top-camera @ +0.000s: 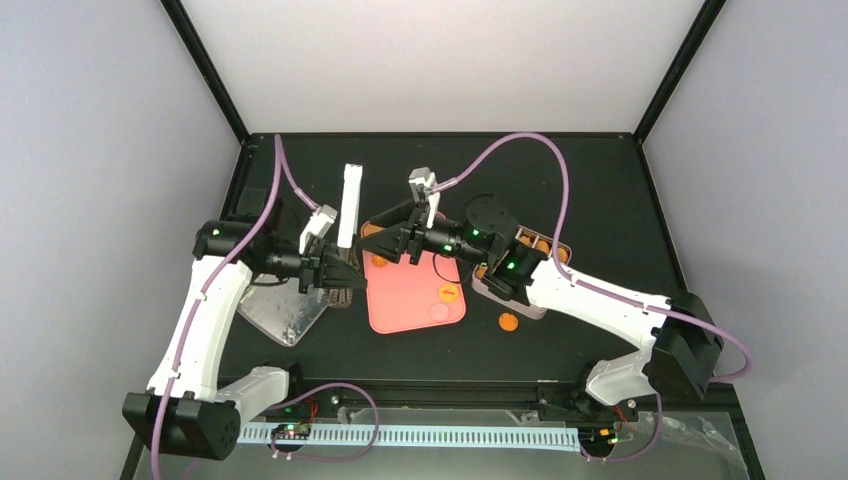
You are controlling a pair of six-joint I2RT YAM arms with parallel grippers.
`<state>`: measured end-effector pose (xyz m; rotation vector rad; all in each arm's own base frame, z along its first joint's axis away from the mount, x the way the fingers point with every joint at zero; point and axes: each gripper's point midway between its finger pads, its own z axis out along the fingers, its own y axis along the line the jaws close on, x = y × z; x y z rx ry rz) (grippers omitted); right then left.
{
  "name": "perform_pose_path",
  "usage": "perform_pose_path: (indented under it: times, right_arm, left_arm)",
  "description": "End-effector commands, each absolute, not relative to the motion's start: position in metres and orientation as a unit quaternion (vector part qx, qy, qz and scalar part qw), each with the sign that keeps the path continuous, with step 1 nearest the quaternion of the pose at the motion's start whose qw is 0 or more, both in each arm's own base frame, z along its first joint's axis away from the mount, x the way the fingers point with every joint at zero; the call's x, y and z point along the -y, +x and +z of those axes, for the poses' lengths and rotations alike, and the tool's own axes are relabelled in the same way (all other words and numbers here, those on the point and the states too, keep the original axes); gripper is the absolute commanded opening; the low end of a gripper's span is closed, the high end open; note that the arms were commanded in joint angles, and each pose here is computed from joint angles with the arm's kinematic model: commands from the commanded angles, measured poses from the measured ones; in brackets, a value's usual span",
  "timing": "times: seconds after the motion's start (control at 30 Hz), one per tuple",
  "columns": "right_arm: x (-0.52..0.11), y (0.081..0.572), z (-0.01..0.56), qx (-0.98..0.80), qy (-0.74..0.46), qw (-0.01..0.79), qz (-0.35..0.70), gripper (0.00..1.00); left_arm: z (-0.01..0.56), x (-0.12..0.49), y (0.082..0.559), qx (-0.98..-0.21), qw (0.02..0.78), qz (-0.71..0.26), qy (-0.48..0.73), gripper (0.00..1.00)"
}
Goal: Pack the cookies
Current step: Pass from the right arm to the left, then pass from the left arm to the right
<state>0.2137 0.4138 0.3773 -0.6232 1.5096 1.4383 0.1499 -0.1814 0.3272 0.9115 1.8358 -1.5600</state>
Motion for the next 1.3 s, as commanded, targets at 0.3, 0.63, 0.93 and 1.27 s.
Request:
perform_pose_path:
  times: [0.3,0.63,0.93,1.27]
  right_arm:
    - [-0.426,0.190,0.378,-0.593,-0.387,0.369,0.602,0.91]
    - [-0.444,0.207,0.394,-0.579,-0.390,0.388,0.602,0.87]
    - [-0.448,0.193,0.386,-0.567,-0.414,0.344,0.624,0.53]
    - [-0.449,0.196,0.404,-0.557,-0.409,0.360,0.627,0.37]
  left_arm:
    - [0.321,0.180,0.136,-0.658,0.306,-0.535,0.432,0.01]
    - [0.315,0.181,0.133,-0.655,0.305,-0.525,0.450,0.02]
    - [0.313,0.181,0.137,-0.655,0.307,-0.509,0.466,0.02]
    - [0.306,0.181,0.142,-0.661,0.301,-0.498,0.474,0.04]
